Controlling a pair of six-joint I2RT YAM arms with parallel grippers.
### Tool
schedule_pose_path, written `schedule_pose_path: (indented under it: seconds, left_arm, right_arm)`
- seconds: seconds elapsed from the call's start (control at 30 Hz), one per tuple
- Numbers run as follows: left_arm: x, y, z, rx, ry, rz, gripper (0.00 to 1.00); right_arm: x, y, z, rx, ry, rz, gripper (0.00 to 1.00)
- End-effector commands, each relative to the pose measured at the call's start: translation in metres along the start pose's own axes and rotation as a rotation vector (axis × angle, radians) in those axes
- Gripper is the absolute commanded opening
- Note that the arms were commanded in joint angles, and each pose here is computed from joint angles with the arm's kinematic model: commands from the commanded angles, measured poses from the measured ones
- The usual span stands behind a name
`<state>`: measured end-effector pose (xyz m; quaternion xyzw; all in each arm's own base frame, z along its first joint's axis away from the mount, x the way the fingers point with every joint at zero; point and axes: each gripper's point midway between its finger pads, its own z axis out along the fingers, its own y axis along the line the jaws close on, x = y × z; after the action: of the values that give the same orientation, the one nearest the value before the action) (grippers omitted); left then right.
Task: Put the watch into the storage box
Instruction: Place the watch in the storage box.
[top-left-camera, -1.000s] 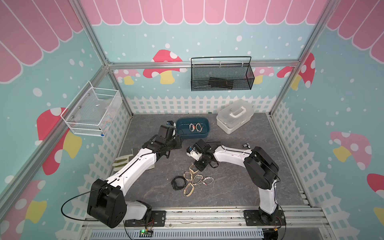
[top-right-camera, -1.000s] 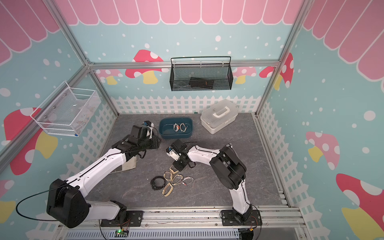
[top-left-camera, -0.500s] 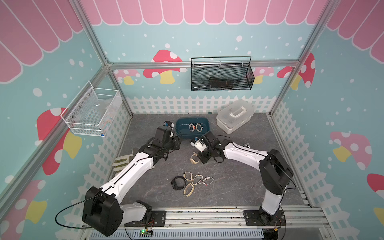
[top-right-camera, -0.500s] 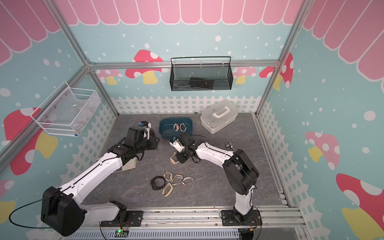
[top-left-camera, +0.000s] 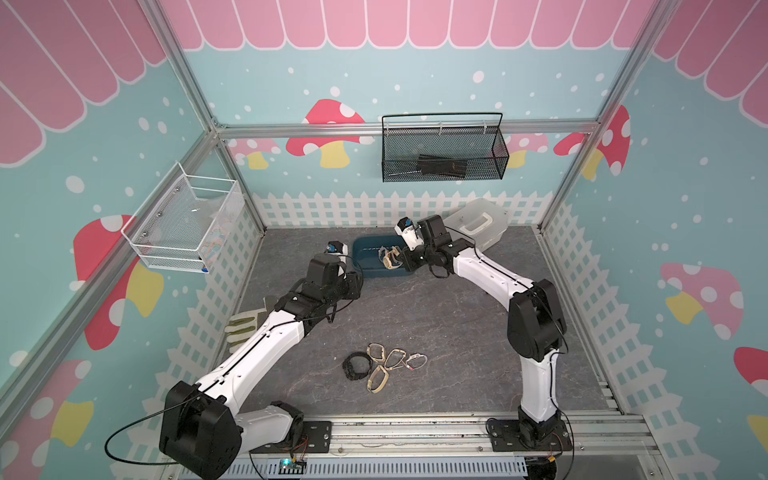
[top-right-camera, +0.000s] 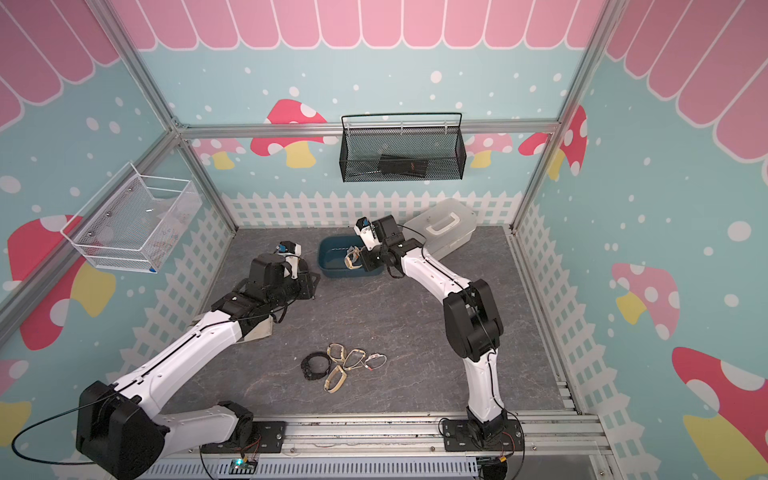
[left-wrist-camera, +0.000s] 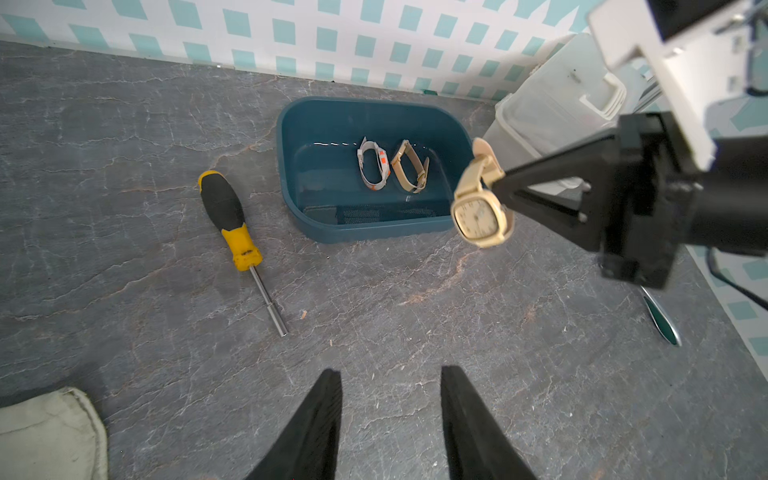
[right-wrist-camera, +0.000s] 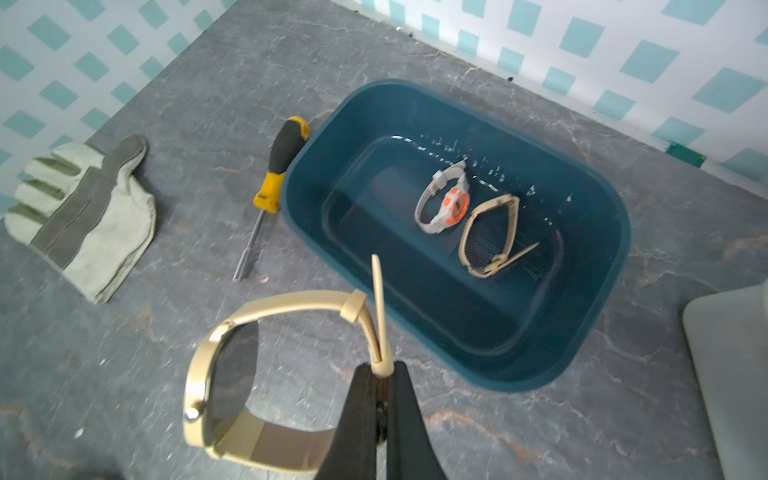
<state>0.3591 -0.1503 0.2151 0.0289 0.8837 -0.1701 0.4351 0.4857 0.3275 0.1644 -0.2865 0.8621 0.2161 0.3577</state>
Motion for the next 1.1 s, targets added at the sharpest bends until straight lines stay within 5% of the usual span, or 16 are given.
schedule_pose_path:
  seconds: [0.0, 0.4, 0.9, 1.07]
  left_arm:
    - [-0.003, -0.007, -0.004, 0.029, -0.025, 0.031, 0.43]
    - [-0.004, -0.007, -0.004, 0.028, -0.031, 0.038, 0.43]
    - [-0.004, -0.009, -0.005, 0.035, -0.033, 0.038, 0.43]
    - [-0.005, -0.009, -0.006, 0.034, -0.038, 0.040, 0.43]
  right_arm:
    - [-0.005, -0.009, 0.025, -0.004, 0.008, 0.043, 0.00]
    - [-0.021, -0.035, 0.082, 0.031, 0.024, 0.058, 0.00]
    - [-0.008, -0.016, 0.121, -0.010, 0.034, 0.025, 0.00]
    - [-0.002, -0.016, 0.124, -0.010, 0.050, 0.020, 0.09]
